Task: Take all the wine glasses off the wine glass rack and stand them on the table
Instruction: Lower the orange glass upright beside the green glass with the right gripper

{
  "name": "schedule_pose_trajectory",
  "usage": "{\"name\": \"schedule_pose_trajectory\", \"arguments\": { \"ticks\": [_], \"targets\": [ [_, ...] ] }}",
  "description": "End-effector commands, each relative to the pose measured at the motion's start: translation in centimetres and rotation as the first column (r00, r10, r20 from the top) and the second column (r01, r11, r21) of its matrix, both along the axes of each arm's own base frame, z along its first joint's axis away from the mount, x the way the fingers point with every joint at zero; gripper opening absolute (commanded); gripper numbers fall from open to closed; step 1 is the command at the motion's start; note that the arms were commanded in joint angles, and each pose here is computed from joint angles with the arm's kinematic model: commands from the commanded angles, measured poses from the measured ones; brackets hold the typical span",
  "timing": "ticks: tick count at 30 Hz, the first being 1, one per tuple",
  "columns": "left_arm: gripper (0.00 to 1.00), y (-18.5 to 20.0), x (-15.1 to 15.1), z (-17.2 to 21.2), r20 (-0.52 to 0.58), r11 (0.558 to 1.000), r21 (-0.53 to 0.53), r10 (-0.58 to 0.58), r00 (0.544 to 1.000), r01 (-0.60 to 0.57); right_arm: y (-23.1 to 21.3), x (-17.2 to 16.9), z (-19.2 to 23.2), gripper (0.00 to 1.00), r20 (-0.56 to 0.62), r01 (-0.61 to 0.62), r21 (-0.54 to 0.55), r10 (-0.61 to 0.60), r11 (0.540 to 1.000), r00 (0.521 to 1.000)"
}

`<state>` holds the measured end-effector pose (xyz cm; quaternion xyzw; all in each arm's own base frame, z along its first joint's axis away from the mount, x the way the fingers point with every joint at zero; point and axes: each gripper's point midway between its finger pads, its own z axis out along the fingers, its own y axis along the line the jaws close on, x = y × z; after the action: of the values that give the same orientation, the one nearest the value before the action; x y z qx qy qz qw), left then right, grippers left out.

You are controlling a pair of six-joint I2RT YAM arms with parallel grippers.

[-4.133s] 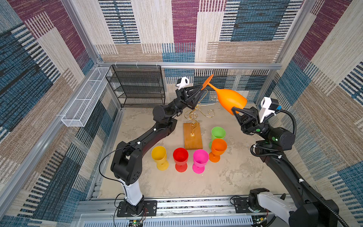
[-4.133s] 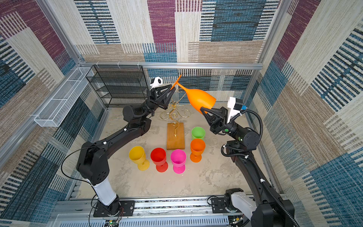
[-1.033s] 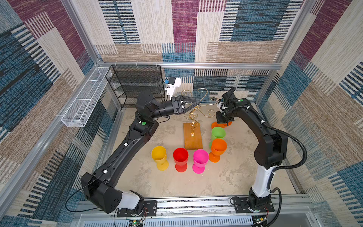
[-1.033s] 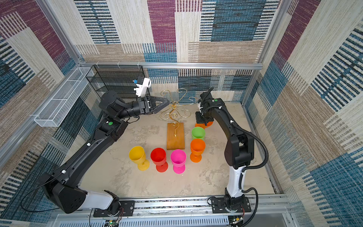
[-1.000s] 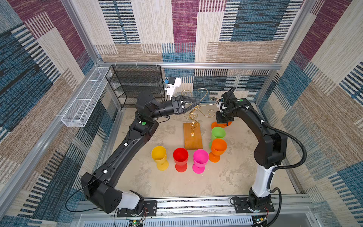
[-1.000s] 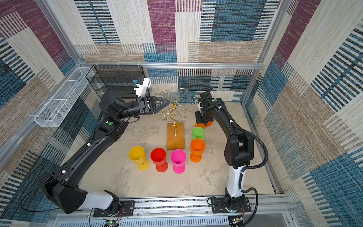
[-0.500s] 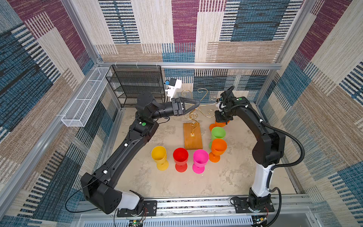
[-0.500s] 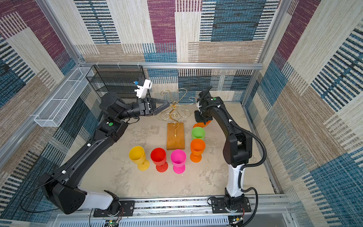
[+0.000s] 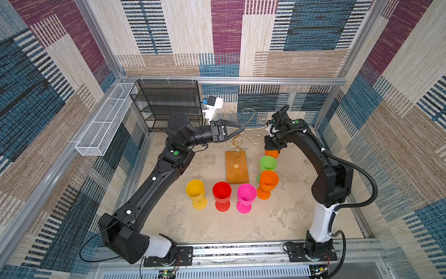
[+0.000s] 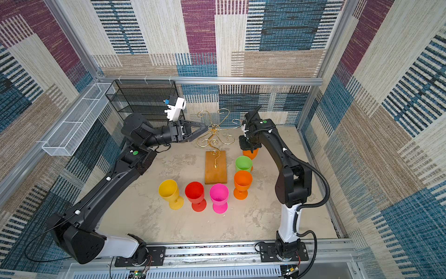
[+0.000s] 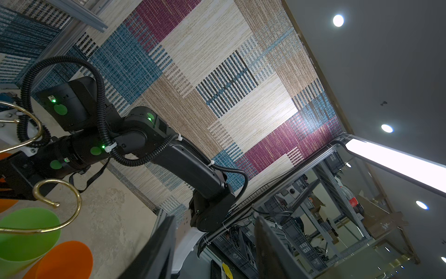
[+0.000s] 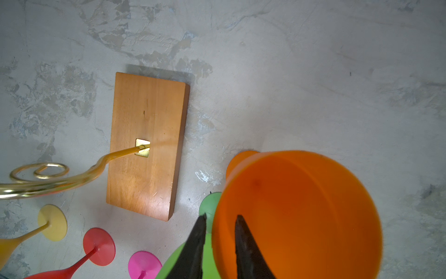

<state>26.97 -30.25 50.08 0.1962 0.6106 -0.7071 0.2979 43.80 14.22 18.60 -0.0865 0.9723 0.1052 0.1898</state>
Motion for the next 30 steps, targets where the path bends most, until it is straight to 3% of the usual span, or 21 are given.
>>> {"name": "schedule_pose_trajectory", "arguments": {
  "ticks": [1, 13, 30],
  "targets": [
    [0.55, 0.3, -0.6, 0.5, 0.046, 1.000, -0.004, -0.009, 0.999, 0.009, 0.6, 0.1, 0.9, 0.26, 0.032, -0.019, 0.032, 0.018, 0.999, 0.999],
    [0.55, 0.3, -0.6, 0.3, 0.044, 1.000, -0.003, -0.004, 0.999, 0.005, 0.9, -0.3, 0.2, 0.26, 0.037, -0.026, 0.054, 0.024, 0.998, 0.999],
    [0.55, 0.5, -0.5, 0.3, 0.043, 1.000, 0.004, 0.005, 0.999, -0.005, -0.6, -0.3, 4.3, 0.26, 0.177, 0.041, 0.042, -0.047, 0.998, 0.983]
  ]
}}
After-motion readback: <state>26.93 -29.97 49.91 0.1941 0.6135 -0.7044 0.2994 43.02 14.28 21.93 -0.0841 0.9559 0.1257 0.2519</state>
